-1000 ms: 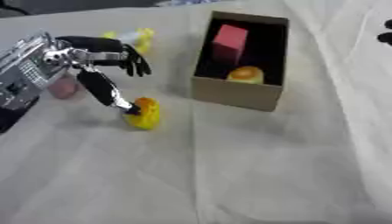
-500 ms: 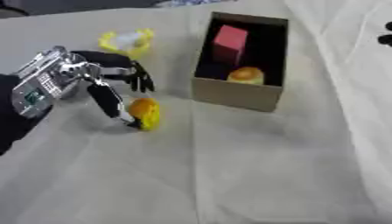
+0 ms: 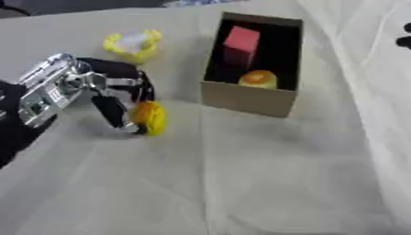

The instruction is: Pick up objects on the table and place them in the box.

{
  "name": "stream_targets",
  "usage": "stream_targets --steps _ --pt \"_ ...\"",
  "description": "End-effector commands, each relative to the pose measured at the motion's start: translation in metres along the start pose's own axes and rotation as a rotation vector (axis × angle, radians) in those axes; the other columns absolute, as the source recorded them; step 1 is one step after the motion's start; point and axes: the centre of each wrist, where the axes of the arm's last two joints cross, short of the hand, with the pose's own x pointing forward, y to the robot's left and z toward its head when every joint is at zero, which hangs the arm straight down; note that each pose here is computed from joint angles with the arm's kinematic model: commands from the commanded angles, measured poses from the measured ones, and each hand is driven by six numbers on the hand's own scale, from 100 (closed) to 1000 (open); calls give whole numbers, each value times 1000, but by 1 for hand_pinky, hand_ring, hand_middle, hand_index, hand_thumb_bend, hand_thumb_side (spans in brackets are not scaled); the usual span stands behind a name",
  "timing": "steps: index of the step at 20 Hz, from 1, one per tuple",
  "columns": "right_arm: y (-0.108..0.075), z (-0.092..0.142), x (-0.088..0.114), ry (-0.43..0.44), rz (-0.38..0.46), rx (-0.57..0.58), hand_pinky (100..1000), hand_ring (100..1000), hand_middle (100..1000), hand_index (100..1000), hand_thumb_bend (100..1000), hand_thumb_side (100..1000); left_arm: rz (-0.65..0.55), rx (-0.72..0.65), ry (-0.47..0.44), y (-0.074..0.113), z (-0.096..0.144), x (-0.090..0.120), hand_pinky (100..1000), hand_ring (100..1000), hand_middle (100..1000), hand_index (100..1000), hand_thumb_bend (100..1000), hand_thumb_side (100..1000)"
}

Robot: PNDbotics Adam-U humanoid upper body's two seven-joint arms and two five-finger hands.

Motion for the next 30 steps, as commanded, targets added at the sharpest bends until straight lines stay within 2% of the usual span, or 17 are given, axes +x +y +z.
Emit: stream_targets --steps 1,4,7,11,15,19,22,26,30 --pt "-4 -2 7 -30 9 -7 902 767 755 890 100 716 -16 20 3 6 7 -2 704 576 518 680 317 374" --pt "-5 -1 7 -26 12 -11 902 767 754 890 100 716 -12 68 -22 13 17 2 704 574 514 680 297 379" --pt "-5 0 7 -24 16 -12 902 767 754 890 100 714 -24 141 -40 29 34 8 706 573 514 683 294 382" --pt "-6 0 7 -24 20 -11 902 767 754 890 100 712 -54 291 -51 66 61 20 717 585 521 692 303 382" --pt "-5 -1 7 -25 18 -4 902 767 754 890 100 710 -51 397 -83 100 69 30 735 595 548 711 340 347" --pt "-5 -2 8 -29 16 3 902 767 753 891 100 710 -32 455 -127 131 58 38 740 597 553 719 353 289" --pt "-5 -3 9 -34 17 5 902 767 753 891 100 711 -7 466 -153 151 38 40 742 597 554 723 357 258" --pt "-4 -7 11 -47 12 14 902 767 753 891 100 709 8 472 -178 163 14 42 747 603 563 731 373 272" --pt "-2 -10 13 -64 3 22 902 767 753 891 100 707 29 448 -188 161 -10 42 753 613 581 744 398 309"
